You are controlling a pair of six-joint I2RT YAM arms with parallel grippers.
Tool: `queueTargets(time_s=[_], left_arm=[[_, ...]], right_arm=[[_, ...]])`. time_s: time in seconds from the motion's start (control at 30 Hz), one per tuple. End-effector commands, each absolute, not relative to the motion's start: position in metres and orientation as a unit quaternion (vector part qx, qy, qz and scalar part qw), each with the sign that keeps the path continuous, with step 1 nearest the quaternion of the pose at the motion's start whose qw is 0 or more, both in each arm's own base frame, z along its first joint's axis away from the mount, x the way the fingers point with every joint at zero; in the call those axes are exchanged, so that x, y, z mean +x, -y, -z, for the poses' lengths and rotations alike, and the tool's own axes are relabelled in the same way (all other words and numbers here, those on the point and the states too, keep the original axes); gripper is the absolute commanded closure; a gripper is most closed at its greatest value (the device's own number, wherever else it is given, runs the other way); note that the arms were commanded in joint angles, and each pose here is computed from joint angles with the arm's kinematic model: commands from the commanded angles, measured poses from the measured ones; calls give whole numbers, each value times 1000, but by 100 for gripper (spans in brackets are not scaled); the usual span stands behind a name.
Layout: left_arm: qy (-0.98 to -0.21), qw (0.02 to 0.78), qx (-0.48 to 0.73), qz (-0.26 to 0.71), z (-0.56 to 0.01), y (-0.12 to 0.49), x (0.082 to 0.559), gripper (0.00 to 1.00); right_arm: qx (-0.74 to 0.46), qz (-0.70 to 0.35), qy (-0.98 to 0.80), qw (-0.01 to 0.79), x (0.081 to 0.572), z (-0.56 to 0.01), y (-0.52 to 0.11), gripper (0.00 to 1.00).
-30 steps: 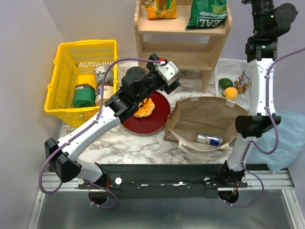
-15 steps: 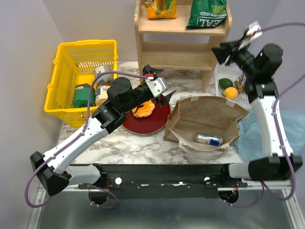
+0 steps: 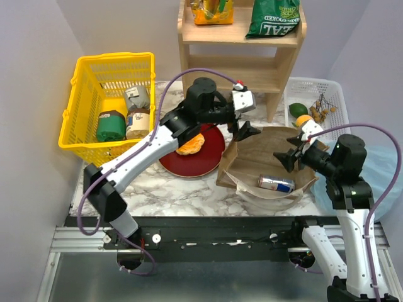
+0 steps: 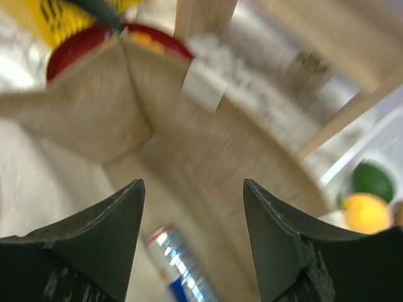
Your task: Untie the knot of the grocery bags and take out the mixed food
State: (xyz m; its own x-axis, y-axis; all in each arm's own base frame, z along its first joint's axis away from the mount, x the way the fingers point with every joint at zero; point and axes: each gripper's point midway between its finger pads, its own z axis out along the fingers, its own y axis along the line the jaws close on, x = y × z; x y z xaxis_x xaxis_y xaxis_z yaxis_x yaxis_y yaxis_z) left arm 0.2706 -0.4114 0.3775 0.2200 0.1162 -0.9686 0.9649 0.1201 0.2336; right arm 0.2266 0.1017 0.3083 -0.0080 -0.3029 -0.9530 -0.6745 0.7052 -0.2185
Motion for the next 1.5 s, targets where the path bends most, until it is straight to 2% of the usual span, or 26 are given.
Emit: queueTargets(time_s=[0.0, 0.1, 0.3, 0.33, 0.37, 0.4, 0.47, 0.53, 0.67, 0.7, 0.83, 0.93, 1.1, 1.33, 1.47], left_arm=[[-525, 441, 573, 449, -346, 433, 255, 1], [-545, 399, 585, 448, -318, 439, 259, 1], [-602, 367, 606, 369, -256, 446, 291, 1], [-601, 368, 608, 367, -253, 448, 294, 6], [-592, 368, 616, 367, -249, 453, 298, 16], [-588, 360, 624, 367, -246, 454, 297, 47], [-580, 369, 623, 372, -258, 469, 308, 98], [-603, 367, 593, 388, -271, 477, 314, 100], [-569, 435, 546, 435, -359, 481, 304, 100], [-538, 476, 535, 444, -388, 483, 304, 100], [-495, 544, 498, 460, -434, 460, 279, 100], [-520, 516, 503, 459, -402, 452, 266, 100], [-603, 424, 485, 470, -326, 453, 263, 100], [-621, 416, 461, 478, -316, 465, 275, 100], [-631, 406, 449, 485, -311, 473, 281, 100]], right_arm=[[-373, -166, -744, 528, 185, -253, -98, 28], [-412, -153, -733, 518, 167, -235, -97, 28], [-494, -116, -696, 508, 147, -209, -94, 27], [-500, -116, -695, 503, 146, -205, -93, 27], [-507, -114, -693, 499, 147, -201, -93, 27], [-509, -117, -696, 492, 147, -195, -93, 27], [-524, -121, -692, 482, 148, -190, -94, 27], [-530, -122, -692, 476, 149, -188, -93, 27], [-566, -83, -679, 460, 153, -182, -83, 28], [-576, -76, -677, 452, 151, -178, -81, 28], [-589, -14, -671, 451, 159, -169, -65, 27], [-583, -6, -675, 453, 164, -160, -63, 26], [-579, -16, -683, 446, 176, -156, -63, 27], [-605, -9, -646, 466, 215, -181, -73, 27], [-633, 8, -637, 441, 233, -182, -72, 28]])
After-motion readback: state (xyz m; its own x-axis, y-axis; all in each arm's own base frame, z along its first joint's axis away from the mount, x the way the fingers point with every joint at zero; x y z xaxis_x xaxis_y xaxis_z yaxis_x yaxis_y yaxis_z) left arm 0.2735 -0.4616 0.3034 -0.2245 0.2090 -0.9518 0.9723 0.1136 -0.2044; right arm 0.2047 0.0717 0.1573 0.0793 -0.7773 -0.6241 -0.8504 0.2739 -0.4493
